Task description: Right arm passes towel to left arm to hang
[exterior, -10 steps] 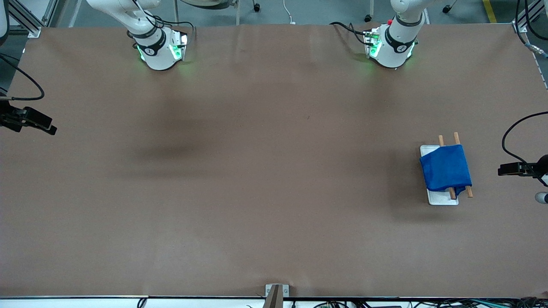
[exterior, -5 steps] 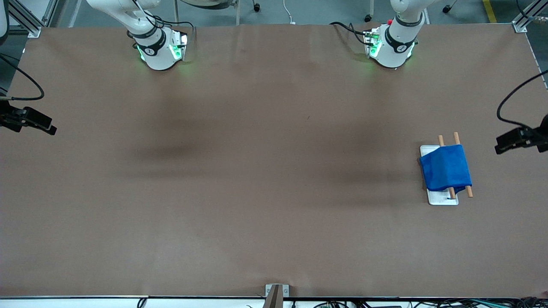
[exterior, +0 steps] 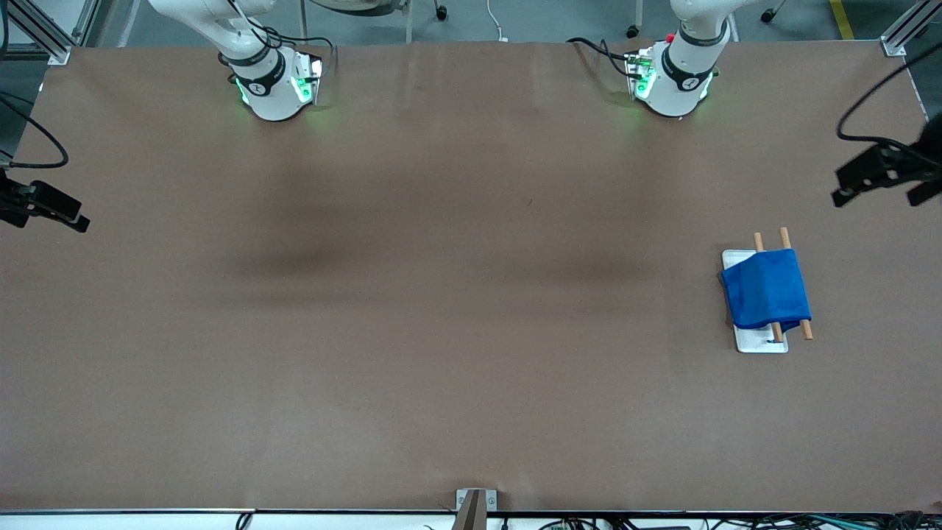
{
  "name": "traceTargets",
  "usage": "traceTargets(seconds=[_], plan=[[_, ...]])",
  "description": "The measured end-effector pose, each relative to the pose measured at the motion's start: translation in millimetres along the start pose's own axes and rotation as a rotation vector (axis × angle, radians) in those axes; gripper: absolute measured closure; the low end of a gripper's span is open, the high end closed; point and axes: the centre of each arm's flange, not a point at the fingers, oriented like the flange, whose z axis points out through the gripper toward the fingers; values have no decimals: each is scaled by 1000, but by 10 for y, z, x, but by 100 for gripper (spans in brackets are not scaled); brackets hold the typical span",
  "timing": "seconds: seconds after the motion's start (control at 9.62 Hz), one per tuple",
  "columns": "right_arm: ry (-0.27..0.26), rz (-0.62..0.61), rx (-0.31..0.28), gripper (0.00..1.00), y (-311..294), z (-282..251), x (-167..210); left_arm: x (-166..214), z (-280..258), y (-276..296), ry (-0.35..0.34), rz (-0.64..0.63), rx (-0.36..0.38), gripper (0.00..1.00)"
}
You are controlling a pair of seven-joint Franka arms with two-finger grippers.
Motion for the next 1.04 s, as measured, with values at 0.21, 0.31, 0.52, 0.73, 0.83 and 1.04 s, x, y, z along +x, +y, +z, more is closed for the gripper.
traceTargets(seconds=[0.21, 0.31, 0.52, 0.73, 0.83, 1.04], plan=[[-19, -9, 1, 0, -45, -202, -50, -287, 19, 250, -22, 25, 1, 0], [-43, -26, -1, 0, -131, -257, -91, -406, 32, 303, -31, 33, 3, 0], [-57, -78, -45, 0, -416, -250, -115, -525, 35, 317, -36, 41, 6, 0], [-60, -73, -52, 0, -391, -239, -113, -527, 35, 277, -35, 44, 5, 0], [-61, -65, -52, 0, -343, -232, -109, -526, 33, 273, -34, 45, 5, 0], [-59, -58, -52, 0, -307, -231, -104, -518, 14, 262, -27, 44, 4, 0]])
